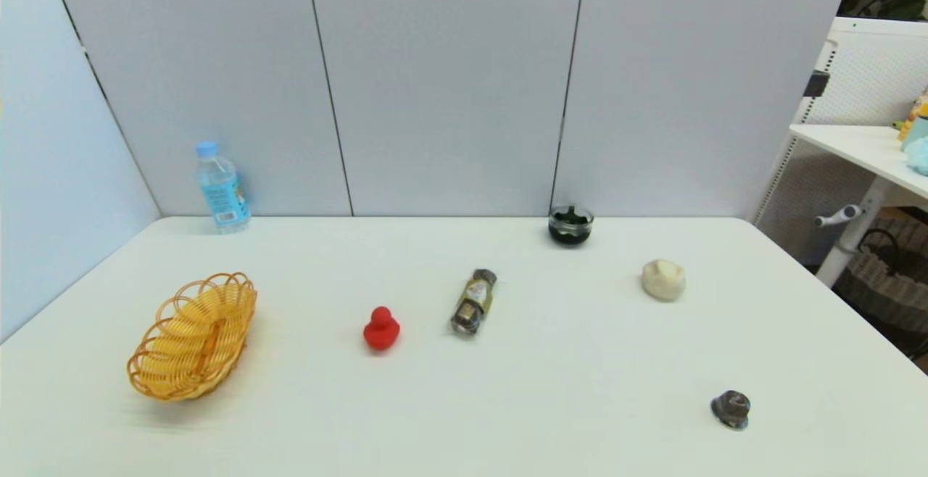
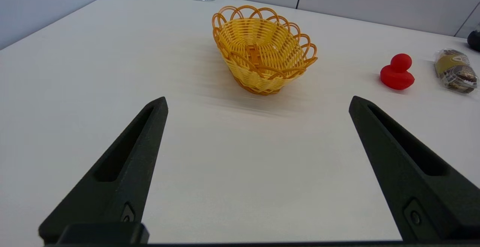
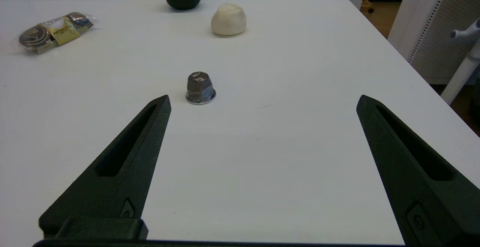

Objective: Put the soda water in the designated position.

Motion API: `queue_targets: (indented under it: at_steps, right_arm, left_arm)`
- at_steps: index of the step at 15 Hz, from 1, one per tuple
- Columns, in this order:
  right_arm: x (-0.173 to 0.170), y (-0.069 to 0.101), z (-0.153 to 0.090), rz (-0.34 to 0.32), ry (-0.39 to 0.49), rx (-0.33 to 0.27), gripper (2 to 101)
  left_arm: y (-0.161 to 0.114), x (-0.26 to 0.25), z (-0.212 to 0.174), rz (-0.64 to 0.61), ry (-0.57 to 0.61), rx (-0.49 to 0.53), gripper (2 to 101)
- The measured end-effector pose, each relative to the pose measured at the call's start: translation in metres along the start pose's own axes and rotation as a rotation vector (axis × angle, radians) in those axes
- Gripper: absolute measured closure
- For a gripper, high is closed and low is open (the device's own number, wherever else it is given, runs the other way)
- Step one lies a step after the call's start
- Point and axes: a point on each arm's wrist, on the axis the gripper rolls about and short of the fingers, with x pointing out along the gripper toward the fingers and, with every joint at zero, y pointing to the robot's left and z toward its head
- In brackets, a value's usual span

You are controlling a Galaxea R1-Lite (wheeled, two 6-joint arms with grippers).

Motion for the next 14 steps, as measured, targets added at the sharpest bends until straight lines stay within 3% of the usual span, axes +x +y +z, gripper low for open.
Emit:
queue_targets:
  at_steps: [14]
  right_arm:
    - [0.0, 0.0, 0.0, 0.0, 0.0, 0.0, 4.3]
  left_arm:
    - [0.0, 0.0, 0.0, 0.0, 0.0, 0.008, 5.4]
